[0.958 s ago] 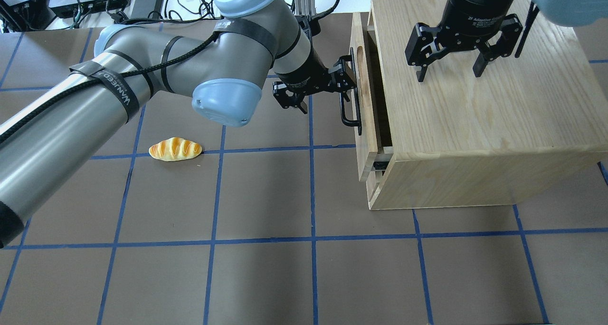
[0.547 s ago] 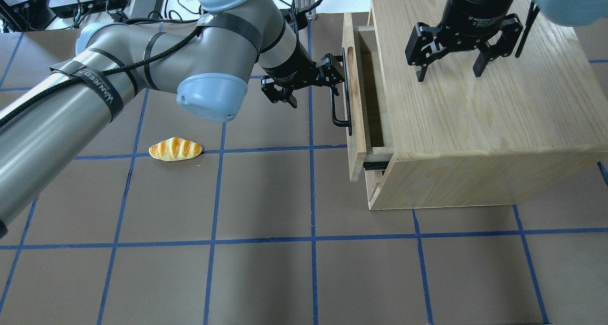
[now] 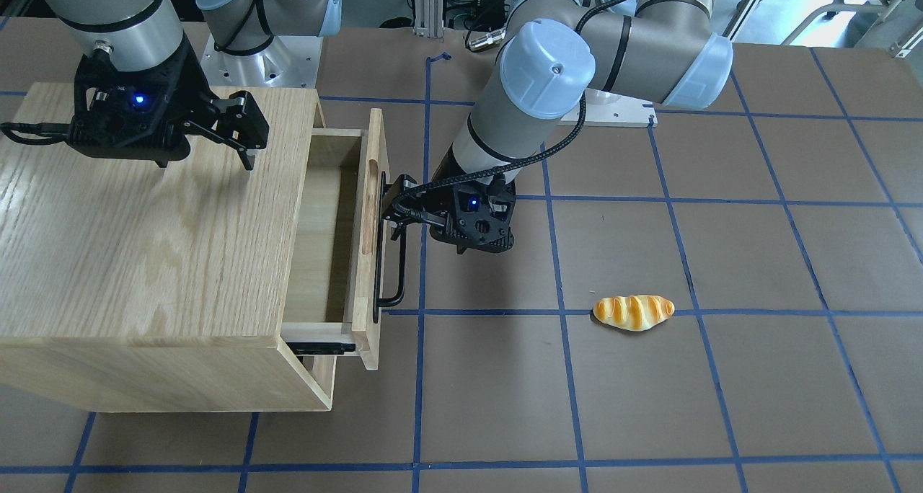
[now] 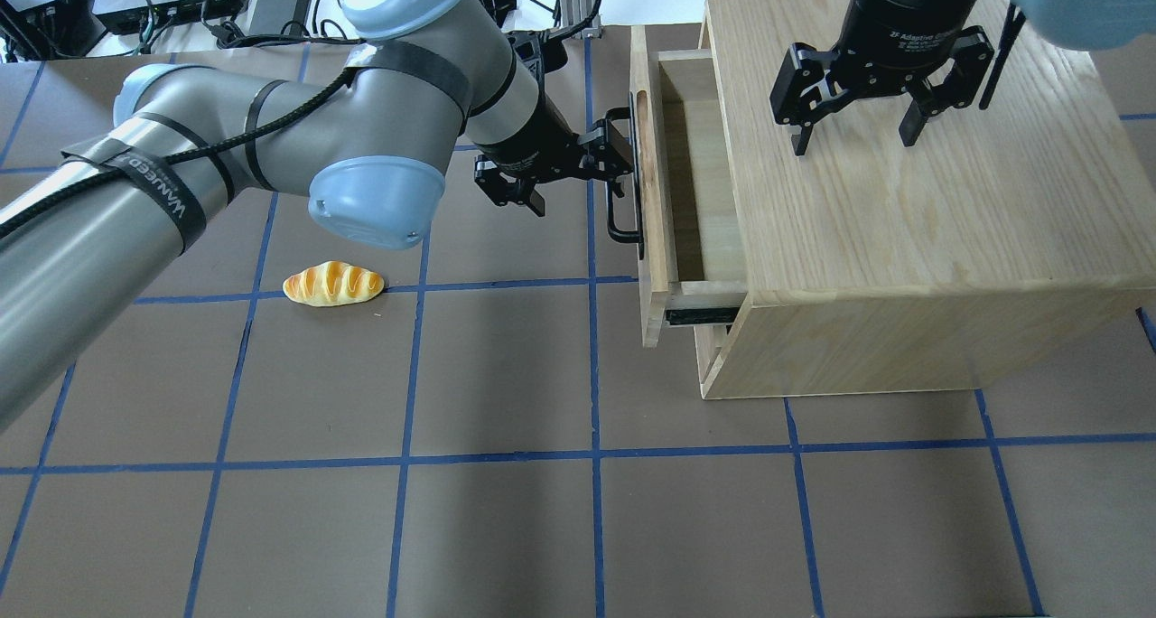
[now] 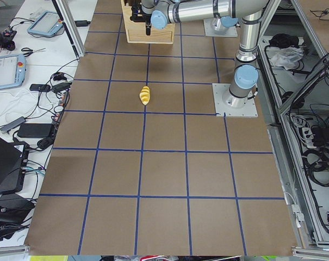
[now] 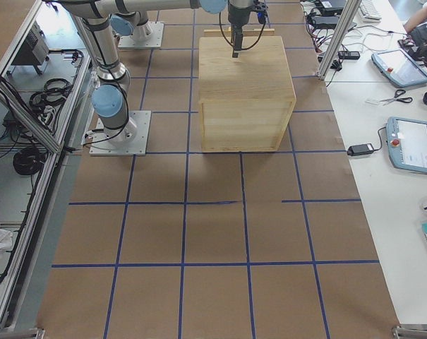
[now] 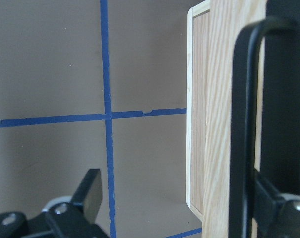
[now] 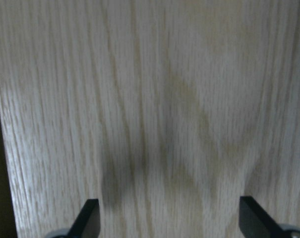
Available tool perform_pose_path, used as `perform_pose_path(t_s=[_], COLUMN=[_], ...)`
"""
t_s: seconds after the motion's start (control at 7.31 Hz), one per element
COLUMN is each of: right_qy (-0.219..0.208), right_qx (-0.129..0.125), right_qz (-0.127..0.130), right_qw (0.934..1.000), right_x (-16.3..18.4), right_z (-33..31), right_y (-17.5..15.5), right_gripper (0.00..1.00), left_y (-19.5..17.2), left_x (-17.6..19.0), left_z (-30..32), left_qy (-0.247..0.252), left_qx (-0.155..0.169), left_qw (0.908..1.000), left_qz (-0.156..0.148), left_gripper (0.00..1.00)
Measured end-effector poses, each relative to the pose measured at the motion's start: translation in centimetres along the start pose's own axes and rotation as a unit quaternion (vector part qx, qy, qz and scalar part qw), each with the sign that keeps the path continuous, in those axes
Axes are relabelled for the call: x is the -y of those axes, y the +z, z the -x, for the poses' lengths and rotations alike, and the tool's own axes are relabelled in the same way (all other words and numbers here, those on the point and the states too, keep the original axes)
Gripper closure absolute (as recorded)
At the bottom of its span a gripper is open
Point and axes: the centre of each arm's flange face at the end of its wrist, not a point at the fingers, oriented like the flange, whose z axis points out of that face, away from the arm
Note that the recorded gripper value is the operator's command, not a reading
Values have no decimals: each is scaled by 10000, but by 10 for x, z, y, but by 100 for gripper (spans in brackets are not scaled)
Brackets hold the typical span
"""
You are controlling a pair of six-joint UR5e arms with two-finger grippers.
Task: Open upper drawer
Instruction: 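Pull the drawer handle outward with the left gripper, sliding the drawer open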
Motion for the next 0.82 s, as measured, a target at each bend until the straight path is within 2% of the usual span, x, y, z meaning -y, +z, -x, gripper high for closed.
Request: perform_pose_path(t_s=[0.82], right_qy=[5], right_qx=[0], right_qz=[1], right_qw=[10000], right_x=[0], right_z=[0], right_y=[0], right_gripper=[0], left_y=[-15], left_x=[1], left_z=[15], left_qy=[258], left_qx=[1], left_qw=[9996], left_qz=[-91], left_gripper=[0])
